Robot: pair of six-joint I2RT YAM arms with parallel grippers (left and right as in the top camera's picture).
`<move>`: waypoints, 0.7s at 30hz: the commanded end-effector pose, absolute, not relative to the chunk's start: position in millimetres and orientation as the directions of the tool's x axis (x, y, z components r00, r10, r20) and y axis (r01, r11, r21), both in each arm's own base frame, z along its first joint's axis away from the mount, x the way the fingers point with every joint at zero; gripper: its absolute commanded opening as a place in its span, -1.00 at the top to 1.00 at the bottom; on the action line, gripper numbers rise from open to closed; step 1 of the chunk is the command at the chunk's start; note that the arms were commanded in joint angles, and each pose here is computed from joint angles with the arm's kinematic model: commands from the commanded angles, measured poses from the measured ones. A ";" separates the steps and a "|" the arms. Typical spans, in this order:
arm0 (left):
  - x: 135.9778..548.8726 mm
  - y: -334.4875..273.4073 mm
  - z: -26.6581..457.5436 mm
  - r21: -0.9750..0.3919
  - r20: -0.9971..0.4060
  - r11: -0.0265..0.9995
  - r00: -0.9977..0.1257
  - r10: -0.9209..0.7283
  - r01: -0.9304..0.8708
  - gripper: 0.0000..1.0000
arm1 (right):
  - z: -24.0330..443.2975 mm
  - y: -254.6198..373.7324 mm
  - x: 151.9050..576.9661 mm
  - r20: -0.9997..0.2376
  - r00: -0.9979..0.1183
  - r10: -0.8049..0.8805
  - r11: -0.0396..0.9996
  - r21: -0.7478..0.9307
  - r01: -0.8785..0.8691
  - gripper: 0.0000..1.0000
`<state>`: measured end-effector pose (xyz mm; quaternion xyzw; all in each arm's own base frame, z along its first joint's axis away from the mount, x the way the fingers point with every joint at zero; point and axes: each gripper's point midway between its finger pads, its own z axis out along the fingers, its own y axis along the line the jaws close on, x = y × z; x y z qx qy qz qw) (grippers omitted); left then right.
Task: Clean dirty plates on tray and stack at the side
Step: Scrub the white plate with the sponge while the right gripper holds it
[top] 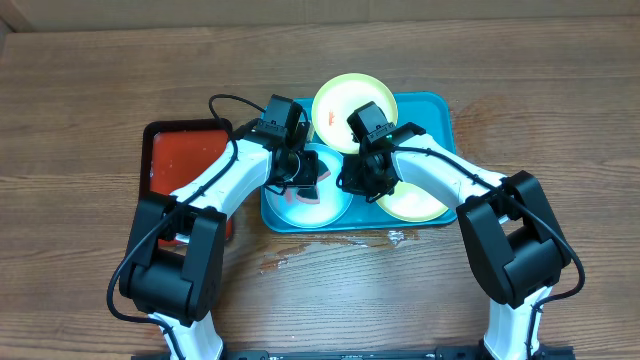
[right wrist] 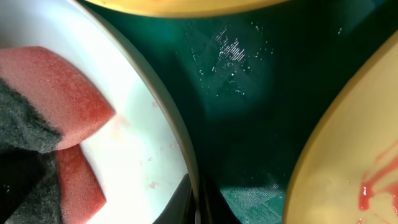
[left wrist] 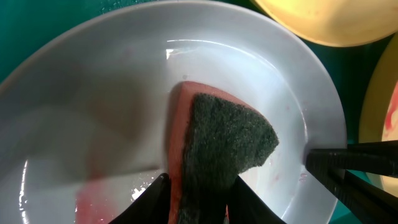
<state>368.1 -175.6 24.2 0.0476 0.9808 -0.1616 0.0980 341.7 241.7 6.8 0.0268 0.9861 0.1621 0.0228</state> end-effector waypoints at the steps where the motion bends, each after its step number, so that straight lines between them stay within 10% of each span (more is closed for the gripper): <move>1: 361.9 -176.7 17.1 -0.311 -0.185 0.941 -0.980 0.078 0.134 0.37 | -8.2 240.3 337.2 -0.009 -0.998 0.057 0.953 0.299 0.051 0.92; 9: 353.2 -176.5 0.6 -0.290 -0.135 0.949 -0.987 0.092 0.128 0.92 | -8.3 240.0 336.7 -0.007 -0.998 0.056 0.953 0.298 0.051 0.92; 21: 362.5 -94.3 -1.9 0.031 -0.132 0.999 -0.991 -0.021 -0.026 0.92 | -8.2 240.3 337.2 -0.010 -0.998 0.056 0.953 0.299 0.051 0.92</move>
